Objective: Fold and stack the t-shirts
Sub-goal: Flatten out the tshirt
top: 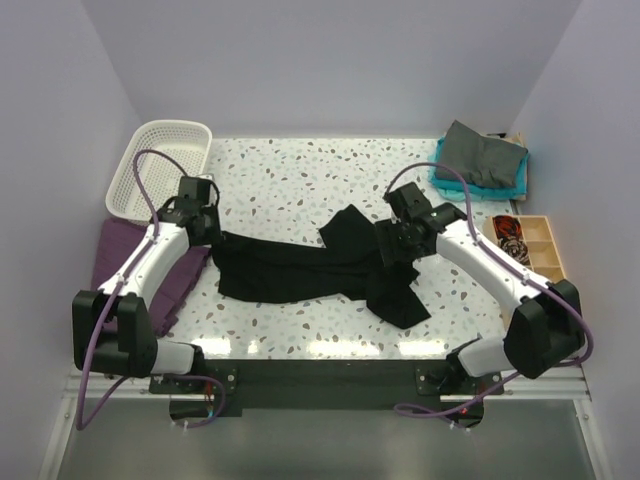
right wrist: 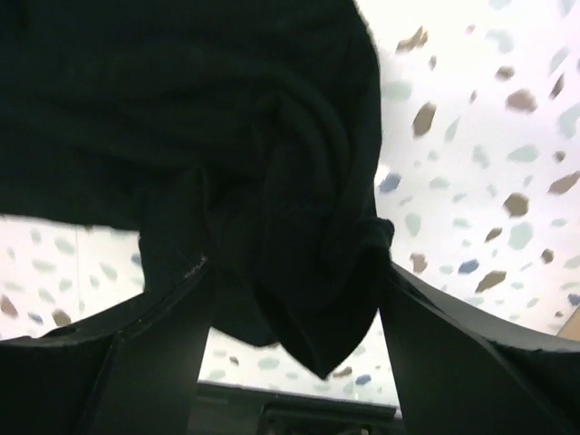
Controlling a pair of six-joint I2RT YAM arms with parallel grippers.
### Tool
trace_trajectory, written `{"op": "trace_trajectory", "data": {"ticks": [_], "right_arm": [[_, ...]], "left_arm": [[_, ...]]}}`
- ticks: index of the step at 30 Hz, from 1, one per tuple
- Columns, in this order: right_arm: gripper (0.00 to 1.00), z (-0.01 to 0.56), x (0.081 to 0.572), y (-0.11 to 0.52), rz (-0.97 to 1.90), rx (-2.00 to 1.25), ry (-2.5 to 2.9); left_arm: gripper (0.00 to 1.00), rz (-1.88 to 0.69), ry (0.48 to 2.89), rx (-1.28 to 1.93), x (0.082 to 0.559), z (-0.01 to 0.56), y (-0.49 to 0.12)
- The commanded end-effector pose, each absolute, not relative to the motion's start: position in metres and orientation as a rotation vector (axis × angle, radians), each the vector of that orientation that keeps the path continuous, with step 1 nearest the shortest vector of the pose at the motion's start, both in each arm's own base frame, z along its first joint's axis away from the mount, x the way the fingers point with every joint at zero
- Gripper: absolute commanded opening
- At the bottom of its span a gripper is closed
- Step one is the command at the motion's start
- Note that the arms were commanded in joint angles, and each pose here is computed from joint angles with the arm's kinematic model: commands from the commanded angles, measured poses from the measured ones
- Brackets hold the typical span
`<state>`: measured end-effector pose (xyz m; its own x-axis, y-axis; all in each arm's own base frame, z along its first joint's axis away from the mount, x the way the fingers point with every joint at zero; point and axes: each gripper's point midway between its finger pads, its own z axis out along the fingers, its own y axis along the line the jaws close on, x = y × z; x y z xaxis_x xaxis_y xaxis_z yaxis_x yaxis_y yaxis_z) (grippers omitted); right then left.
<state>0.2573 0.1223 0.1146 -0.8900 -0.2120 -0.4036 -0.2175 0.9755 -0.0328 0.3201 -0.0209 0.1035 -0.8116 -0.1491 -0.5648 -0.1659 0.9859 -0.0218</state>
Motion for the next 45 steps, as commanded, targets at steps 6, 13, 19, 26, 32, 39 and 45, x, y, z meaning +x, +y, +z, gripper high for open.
{"op": "trace_trajectory", "data": {"ticks": [6,13,19,26,32,39,45], "right_arm": [[0.76,0.120,0.401,0.171,0.036,-0.220,2.445],[0.77,0.062,0.444,0.188,0.026,-0.291,2.537],[0.76,0.044,0.454,0.187,0.064,-0.287,2.571],[0.19,0.016,0.443,0.178,0.071,-0.298,2.669],[0.48,0.005,0.442,0.164,0.137,-0.223,2.749],[0.72,0.030,0.441,0.172,0.247,-0.223,2.667],[0.68,0.016,0.432,0.186,0.351,-0.270,2.725]], "left_arm": [[0.00,-0.042,2.490,-0.150,0.332,0.113,-0.033],[0.00,-0.045,2.497,-0.134,0.331,0.110,-0.035],[0.00,-0.032,2.509,-0.131,0.331,0.107,-0.034],[0.00,-0.022,2.524,-0.135,0.330,0.103,-0.033],[0.00,-0.027,2.552,-0.129,0.334,0.098,-0.037],[0.00,-0.008,2.559,-0.133,0.334,0.096,-0.036],[0.00,-0.016,2.566,-0.132,0.334,0.094,-0.037]]}}
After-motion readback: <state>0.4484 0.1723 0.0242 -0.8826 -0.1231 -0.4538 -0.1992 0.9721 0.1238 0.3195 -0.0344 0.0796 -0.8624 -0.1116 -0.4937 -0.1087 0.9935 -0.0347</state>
